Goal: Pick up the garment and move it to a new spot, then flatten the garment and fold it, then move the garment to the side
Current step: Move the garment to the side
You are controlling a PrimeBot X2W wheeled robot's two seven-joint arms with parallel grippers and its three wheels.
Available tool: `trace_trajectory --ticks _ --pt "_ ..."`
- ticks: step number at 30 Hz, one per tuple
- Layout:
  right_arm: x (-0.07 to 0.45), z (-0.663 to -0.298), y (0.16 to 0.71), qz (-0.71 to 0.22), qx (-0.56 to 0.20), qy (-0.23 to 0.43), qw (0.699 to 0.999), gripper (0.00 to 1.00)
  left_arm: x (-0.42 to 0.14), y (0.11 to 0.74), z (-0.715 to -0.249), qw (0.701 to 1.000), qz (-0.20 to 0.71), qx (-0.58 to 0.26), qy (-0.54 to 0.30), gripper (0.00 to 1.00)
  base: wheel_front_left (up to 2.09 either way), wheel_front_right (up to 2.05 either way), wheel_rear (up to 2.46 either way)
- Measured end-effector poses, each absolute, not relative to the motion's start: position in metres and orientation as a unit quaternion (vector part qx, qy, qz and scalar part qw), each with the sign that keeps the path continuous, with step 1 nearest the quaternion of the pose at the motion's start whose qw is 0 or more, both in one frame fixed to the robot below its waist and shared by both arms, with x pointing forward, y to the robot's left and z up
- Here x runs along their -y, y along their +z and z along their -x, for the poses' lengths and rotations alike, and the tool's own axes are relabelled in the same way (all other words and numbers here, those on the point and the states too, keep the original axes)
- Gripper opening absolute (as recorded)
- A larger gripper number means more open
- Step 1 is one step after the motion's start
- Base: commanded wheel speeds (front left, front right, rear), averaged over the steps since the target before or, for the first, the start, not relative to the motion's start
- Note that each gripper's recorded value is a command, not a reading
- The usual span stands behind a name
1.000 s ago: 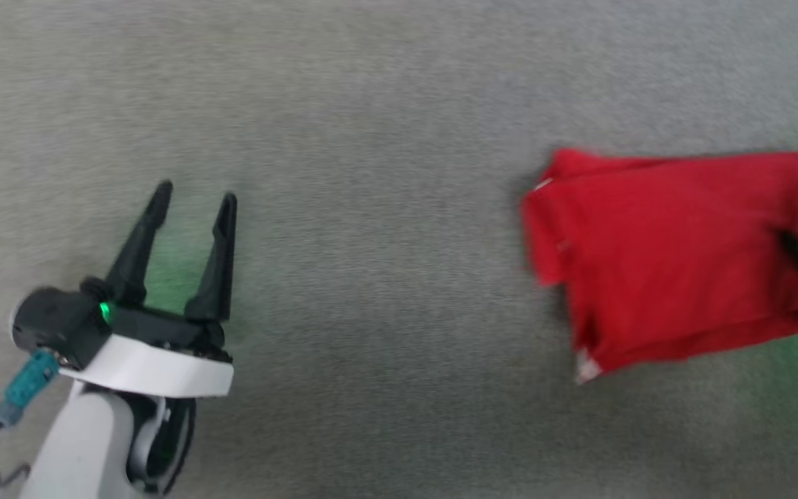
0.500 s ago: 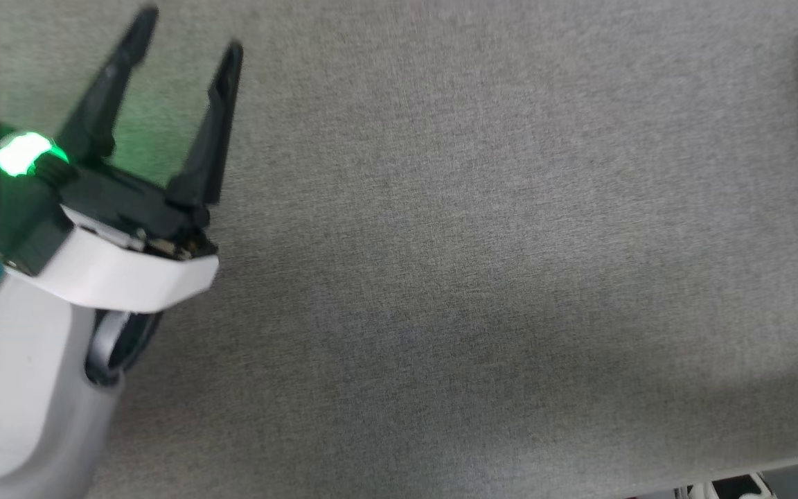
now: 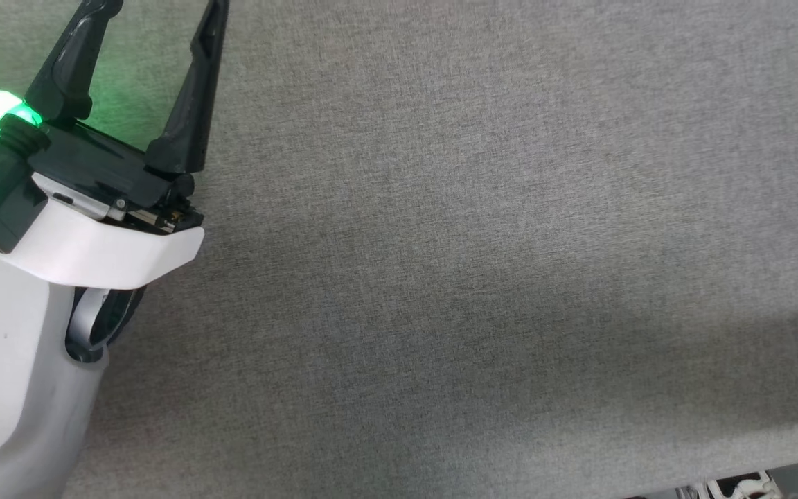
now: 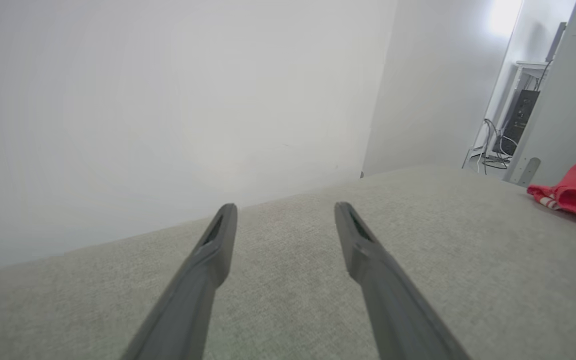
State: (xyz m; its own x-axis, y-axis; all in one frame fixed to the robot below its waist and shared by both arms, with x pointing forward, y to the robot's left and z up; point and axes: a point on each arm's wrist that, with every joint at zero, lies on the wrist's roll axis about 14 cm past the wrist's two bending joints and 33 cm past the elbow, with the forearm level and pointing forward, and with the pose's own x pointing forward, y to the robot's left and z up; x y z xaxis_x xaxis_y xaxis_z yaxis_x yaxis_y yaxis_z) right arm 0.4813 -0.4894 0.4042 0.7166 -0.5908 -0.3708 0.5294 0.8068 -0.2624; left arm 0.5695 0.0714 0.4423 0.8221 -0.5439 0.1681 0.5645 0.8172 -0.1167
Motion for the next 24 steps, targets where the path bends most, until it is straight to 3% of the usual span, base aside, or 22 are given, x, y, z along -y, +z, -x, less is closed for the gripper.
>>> trace_trajectory --ticks 1,7,12,24 --pt "0.489 -0.481 0.404 0.07 -0.222 -0.301 0.925 1.0 -0.073 0.444 -0.569 0.952 0.08 0.064 -0.289 1.0 0.0 0.0 0.0" --pt "0.463 -0.497 0.428 0.1 -0.198 -0.245 0.944 1.0 -0.088 0.454 -0.553 0.962 0.088 0.049 -0.253 1.0 0.0 0.0 0.0" --pt "0.411 -0.506 0.433 0.106 -0.19 -0.167 0.962 1.0 -0.108 0.46 -0.528 0.972 0.098 0.029 -0.212 1.0 0.0 0.0 0.0" --pt "0.286 -0.496 0.456 0.038 -0.109 -0.022 0.993 1.0 -0.168 0.468 -0.453 0.989 0.099 -0.012 -0.109 1.0 0.0 0.0 0.0"
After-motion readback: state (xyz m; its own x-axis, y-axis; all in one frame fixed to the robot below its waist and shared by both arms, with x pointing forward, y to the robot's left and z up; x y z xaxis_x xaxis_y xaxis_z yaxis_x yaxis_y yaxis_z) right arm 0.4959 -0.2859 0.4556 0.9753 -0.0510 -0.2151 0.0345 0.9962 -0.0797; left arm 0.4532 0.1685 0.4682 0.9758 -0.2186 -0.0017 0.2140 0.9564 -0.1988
